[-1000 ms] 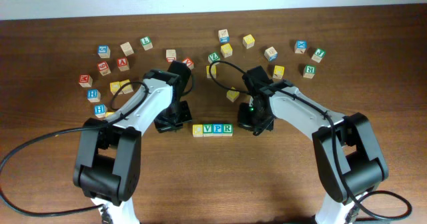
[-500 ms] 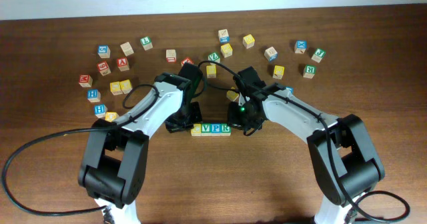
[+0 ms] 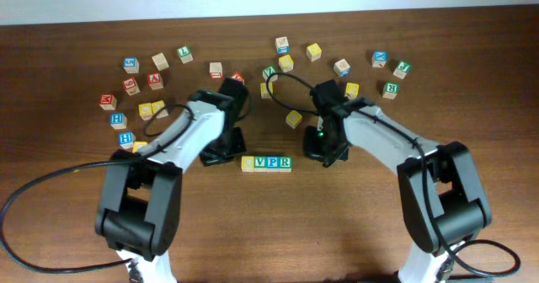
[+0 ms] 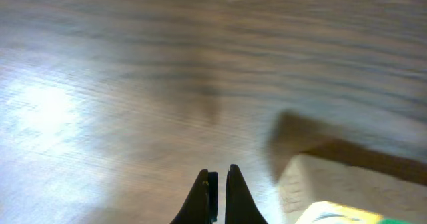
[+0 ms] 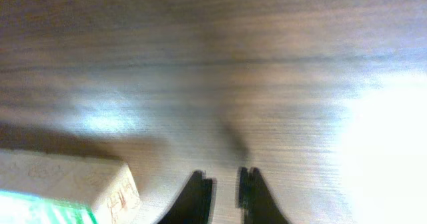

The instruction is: Spell out CVPR

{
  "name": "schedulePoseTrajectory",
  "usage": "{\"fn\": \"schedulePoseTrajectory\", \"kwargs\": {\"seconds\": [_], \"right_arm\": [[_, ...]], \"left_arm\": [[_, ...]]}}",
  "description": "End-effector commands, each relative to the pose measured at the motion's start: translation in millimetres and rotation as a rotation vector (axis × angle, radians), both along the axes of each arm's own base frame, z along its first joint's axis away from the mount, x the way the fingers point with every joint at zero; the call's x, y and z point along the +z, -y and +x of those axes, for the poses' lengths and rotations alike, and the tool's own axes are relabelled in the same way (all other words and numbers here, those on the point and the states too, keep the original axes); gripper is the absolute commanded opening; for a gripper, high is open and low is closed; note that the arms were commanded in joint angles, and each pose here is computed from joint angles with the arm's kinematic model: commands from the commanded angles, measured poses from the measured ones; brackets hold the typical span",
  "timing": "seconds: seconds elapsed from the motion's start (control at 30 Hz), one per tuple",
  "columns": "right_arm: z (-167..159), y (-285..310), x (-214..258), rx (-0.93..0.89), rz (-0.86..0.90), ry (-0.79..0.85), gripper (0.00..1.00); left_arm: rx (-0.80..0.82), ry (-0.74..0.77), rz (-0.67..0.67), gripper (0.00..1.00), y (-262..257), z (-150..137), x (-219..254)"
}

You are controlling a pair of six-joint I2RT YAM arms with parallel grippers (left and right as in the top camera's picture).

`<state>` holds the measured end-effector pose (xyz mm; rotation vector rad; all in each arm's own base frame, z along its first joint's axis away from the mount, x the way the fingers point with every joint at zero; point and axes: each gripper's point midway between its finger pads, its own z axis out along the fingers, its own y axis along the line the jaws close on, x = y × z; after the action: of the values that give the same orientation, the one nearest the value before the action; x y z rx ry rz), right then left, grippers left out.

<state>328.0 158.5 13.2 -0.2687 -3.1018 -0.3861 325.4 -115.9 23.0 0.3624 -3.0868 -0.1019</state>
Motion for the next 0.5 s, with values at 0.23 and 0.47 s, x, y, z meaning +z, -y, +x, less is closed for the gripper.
{"fn": "schedulePoseTrajectory", "kwargs": {"seconds": [0.23,0.47], "right_arm": [[-42.4,78.1,215.5,0.000,-0.090,0.267,0.98],[-154.8,93.6,288.7,-0.012,0.012,0.640,0.98]], "left_arm": [[0.203,0.393,0.036,1.00,-115.9,2.6,178.9],[0.203,0.368,0.005,0.99,-112.0,-8.4,181.0]]}}
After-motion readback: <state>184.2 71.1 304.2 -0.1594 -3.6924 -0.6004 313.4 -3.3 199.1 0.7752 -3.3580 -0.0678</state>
